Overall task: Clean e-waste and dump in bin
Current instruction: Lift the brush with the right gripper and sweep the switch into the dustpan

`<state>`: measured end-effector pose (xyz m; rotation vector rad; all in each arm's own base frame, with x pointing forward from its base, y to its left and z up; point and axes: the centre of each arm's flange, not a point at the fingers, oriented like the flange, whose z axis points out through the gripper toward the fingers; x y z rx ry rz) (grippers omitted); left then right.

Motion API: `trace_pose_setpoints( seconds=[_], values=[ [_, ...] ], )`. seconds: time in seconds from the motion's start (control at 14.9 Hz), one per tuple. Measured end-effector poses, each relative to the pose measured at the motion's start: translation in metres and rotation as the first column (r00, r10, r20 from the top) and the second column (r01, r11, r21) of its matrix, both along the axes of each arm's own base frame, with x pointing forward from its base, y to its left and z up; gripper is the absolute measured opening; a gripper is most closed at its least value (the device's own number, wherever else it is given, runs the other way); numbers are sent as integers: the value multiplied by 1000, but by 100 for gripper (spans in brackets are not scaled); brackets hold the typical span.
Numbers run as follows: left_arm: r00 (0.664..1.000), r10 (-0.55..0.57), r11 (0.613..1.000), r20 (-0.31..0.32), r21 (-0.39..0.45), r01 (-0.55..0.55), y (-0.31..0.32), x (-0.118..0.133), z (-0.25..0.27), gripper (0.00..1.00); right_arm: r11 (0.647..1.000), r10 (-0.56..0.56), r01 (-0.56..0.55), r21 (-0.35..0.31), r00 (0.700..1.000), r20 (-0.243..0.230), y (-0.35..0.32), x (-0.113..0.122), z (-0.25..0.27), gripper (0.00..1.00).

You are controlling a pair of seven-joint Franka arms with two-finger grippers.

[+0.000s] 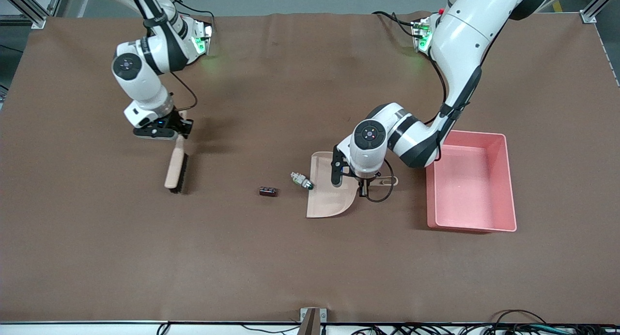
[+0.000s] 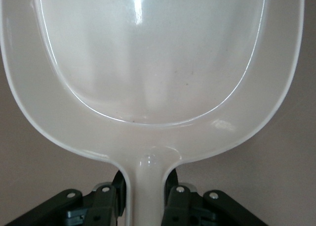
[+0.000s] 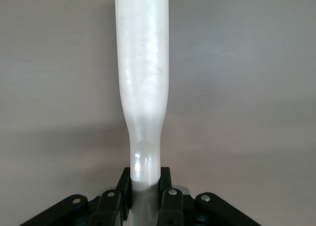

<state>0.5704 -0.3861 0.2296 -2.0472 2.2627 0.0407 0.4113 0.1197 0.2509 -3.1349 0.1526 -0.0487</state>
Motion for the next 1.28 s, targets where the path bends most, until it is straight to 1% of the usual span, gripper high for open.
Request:
trace_pose_setpoints(
  seconds=[0.13, 0.27, 0.34, 0.47, 0.74, 1.08, 1.28],
  values=[
    [1000, 1, 1000, -1, 0, -1, 0, 0, -1, 33, 999, -31, 33, 37, 998, -48, 42, 14, 7, 26],
    [1000, 0, 1000, -1, 0, 0, 0, 0, -1, 33, 997, -60, 64, 49, 996, -71, 71, 31, 10, 26],
    [1000, 0, 1000, -2, 0, 0, -1, 0, -2, 33, 995, -81, 85, 51, 994, -75, 89, 39, 7, 26],
    [1000, 0, 1000, -2, 0, 0, -1, 0, -2, 33, 994, -95, 99, 49, 992, -79, 123, 46, -2, 26],
    [1000, 4, 1000, -1, -1, -4, -2, 0, -2, 33, 994, -93, 97, 44, 992, -87, 184, 46, -22, 26],
    [1000, 13, 1000, -2, 1, -13, -2, -1, -2, 33, 992, -107, 111, 55, 991, -75, 205, 60, -24, 26],
    [1000, 14, 1000, -3, 1, -14, -2, -1, -2, 33, 994, -88, 92, 59, 994, -72, 224, 62, -27, 26]
  ],
)
